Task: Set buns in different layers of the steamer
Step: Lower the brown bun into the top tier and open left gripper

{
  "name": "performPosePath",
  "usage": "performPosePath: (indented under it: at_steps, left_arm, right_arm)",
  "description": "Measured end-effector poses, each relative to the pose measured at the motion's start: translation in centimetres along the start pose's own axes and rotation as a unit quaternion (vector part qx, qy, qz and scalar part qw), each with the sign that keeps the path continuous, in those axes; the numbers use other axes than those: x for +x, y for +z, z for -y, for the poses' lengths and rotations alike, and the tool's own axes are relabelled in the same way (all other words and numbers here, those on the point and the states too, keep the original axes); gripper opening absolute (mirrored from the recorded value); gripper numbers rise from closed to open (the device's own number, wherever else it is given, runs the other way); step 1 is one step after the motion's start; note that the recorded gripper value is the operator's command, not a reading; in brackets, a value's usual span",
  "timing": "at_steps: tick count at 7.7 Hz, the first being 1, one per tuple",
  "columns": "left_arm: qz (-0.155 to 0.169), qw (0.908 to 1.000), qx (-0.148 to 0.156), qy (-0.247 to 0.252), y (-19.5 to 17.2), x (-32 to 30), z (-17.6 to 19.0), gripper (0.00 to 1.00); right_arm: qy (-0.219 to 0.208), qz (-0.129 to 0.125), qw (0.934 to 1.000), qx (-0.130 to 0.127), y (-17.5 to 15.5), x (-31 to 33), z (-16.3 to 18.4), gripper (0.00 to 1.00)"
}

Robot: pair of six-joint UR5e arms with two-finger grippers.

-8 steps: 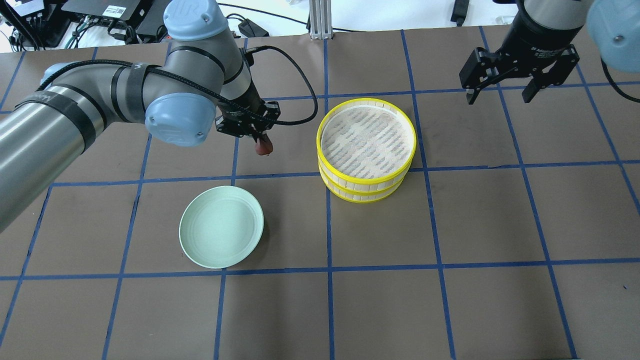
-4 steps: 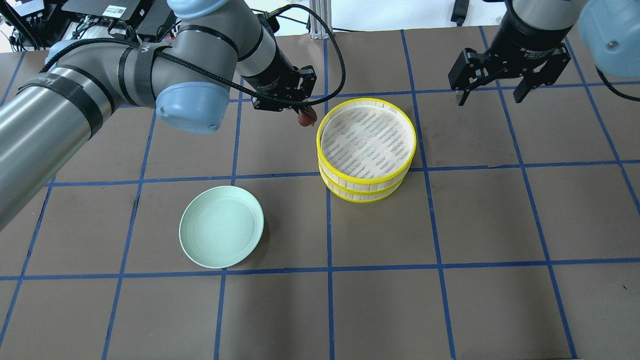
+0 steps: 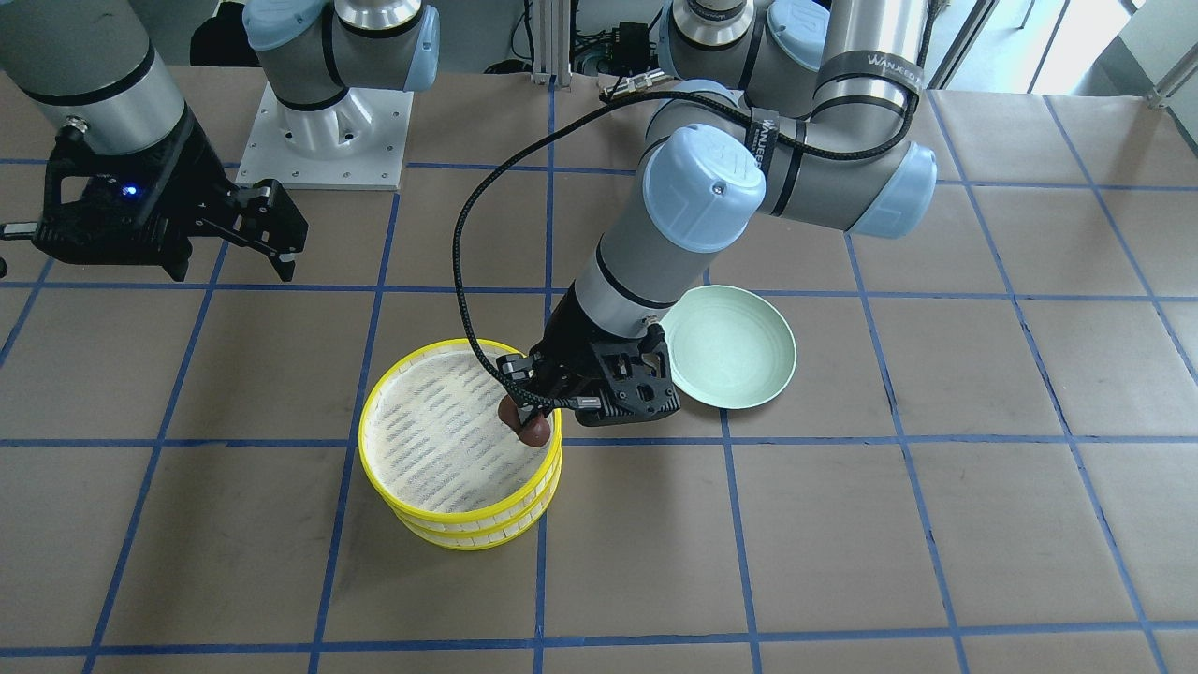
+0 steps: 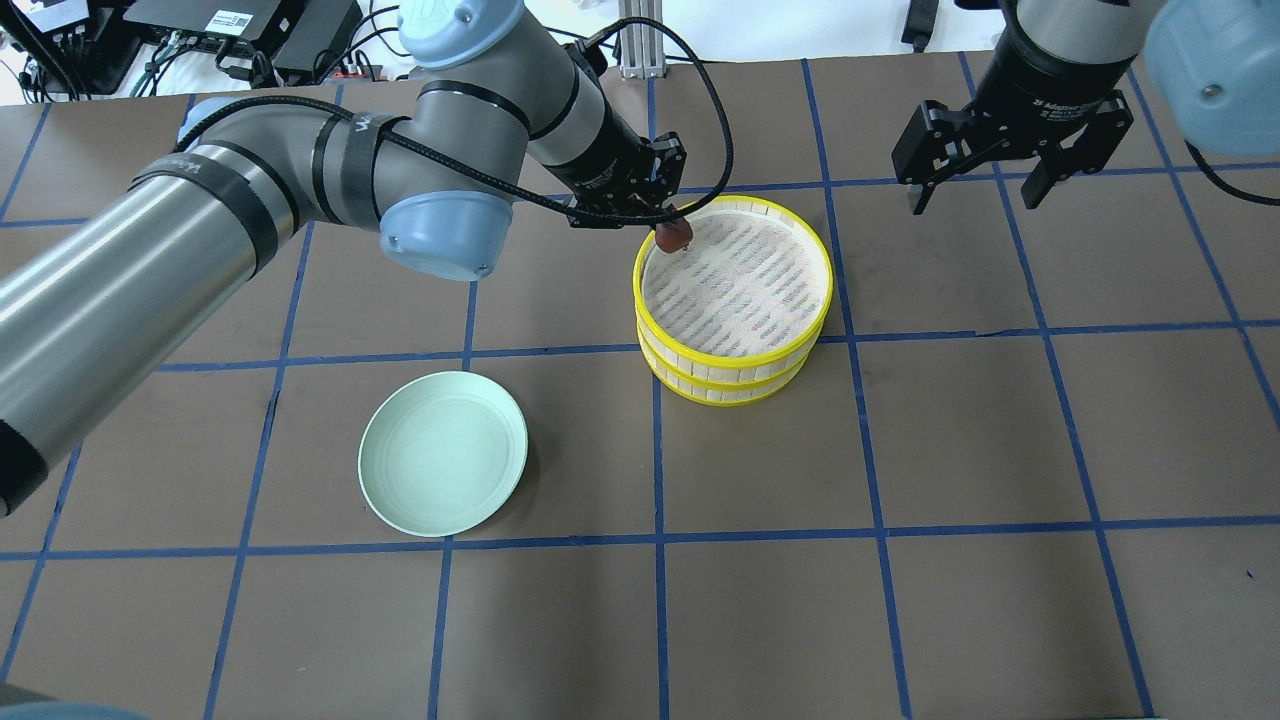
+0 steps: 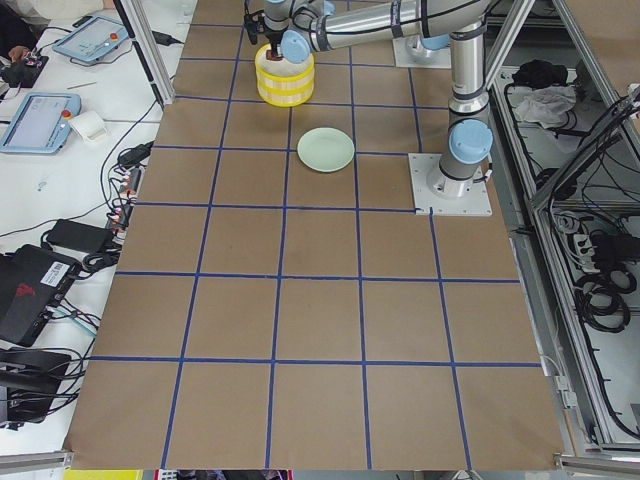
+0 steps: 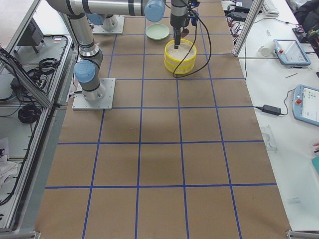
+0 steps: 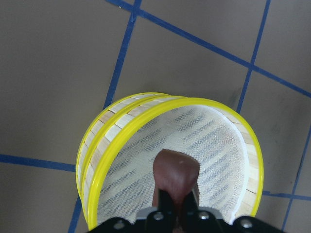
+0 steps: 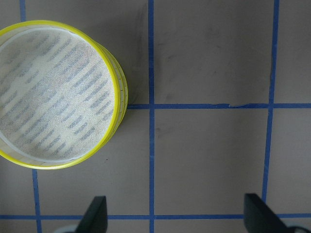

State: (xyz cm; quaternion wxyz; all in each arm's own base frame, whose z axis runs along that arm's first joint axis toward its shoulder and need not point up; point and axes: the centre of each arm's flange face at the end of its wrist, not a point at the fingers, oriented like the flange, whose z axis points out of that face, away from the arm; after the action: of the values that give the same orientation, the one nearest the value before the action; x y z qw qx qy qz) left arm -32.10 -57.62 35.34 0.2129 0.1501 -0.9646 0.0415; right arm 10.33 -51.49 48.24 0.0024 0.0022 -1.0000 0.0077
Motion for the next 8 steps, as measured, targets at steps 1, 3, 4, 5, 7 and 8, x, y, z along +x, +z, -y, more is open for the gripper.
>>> performPosePath:
  at_steps: [1, 3, 4, 5, 7, 8]
  left_arm:
    - [0.000, 1.0000, -0.006, -0.006, 1.3, 0.4, -0.5, 0.63]
    - [0.003, 0.9997, -0.017, -0.018, 2.9, 1.3, -1.7, 0.98]
    - [0.004, 0.9995, -0.019, -0.025, 3.2, 1.5, -1.9, 0.99]
    - [0.004, 0.9991, -0.018, -0.038, 3.3, 1.6, -2.0, 0.99]
    - [0.004, 0.9986, -0.018, -0.049, 3.2, 1.7, -2.0, 0.99]
    - [0.004, 0.9985, -0.018, -0.051, 3.2, 1.7, -2.0, 0.99]
  right_arm:
    - [0.000, 0.000, 1.0000, 0.000, 0.0, 0.0, 0.0, 1.00]
    - [0.000, 0.000, 1.0000, -0.001, 0.1, 0.0, 0.0, 1.00]
    - [0.000, 0.000, 1.0000, -0.001, 0.1, 0.1, 0.0, 1.00]
    - [0.000, 0.000, 1.0000, -0.002, 0.2, 0.1, 0.0, 1.00]
    - [-0.003, -0.001, 1.0000, -0.002, 0.3, 0.1, 0.1, 1.00]
    - [-0.004, -0.001, 1.0000, -0.003, 0.4, 0.1, 0.1, 1.00]
